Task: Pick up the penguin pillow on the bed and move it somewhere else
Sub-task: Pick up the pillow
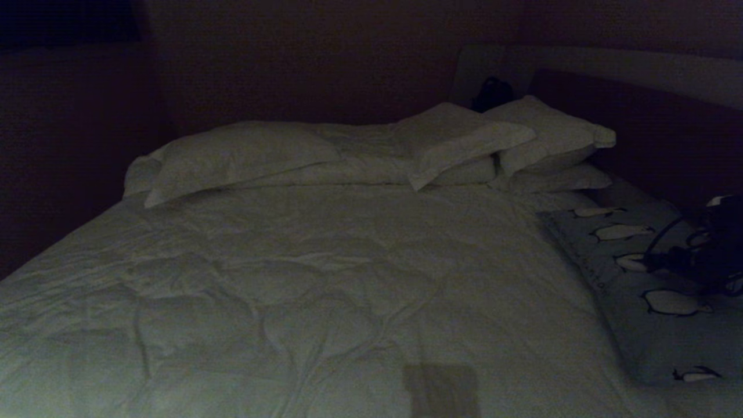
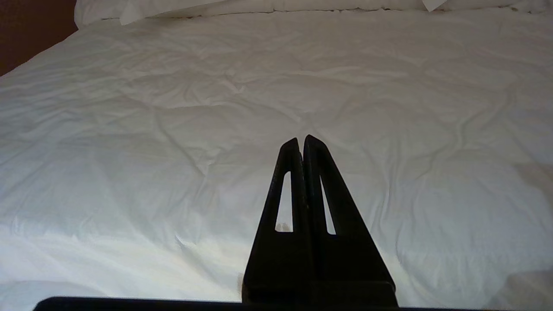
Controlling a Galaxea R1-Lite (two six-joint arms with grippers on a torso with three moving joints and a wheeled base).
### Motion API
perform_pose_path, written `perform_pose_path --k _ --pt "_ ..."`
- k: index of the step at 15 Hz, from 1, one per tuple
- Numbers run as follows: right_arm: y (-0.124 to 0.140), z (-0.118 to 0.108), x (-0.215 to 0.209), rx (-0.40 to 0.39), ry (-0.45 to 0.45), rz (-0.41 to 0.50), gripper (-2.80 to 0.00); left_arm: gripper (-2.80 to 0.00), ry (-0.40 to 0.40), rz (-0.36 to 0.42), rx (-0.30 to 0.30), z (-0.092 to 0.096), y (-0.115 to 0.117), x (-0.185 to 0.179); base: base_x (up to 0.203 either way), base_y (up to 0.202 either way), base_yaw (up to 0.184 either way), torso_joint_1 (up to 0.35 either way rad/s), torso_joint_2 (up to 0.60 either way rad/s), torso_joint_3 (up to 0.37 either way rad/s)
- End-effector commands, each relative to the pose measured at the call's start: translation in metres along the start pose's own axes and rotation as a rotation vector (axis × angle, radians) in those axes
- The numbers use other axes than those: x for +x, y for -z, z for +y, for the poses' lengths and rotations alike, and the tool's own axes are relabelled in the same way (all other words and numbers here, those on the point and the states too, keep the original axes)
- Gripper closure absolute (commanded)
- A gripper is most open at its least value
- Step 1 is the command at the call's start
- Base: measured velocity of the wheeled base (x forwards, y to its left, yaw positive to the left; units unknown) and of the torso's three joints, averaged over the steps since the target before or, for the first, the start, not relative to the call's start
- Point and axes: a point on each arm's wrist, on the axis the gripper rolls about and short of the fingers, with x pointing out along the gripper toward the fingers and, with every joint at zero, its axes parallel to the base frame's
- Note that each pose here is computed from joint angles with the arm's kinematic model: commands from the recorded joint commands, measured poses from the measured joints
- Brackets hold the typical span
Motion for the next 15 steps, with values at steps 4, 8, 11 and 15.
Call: perform_pose_path --k 4,8,11,15 --pt "0.014 -0.004 0.031 -0.019 0.016 0.057 -2.80 0.00 -0.001 0.000 -0.001 0.000 0.000 0.000 0.000 0.000 0.000 0.000 0.00 0.000" --pt "0.022 -0.006 0.044 -0.038 0.023 0.091 -2.80 0.00 -0.001 0.000 -0.001 0.000 0.000 0.000 0.000 0.000 0.000 0.000 0.00 0.000" --pt "0.027 -0.008 0.053 -0.042 0.027 0.112 -2.80 0.00 -0.001 0.000 -0.001 0.000 0.000 0.000 0.000 0.000 0.000 0.000 0.00 0.000" --pt "0.029 -0.008 0.055 -0.041 0.027 0.119 0.00 0.00 -0.001 0.000 -0.001 0.000 0.000 0.000 0.000 0.000 0.000 0.000 0.00 0.000"
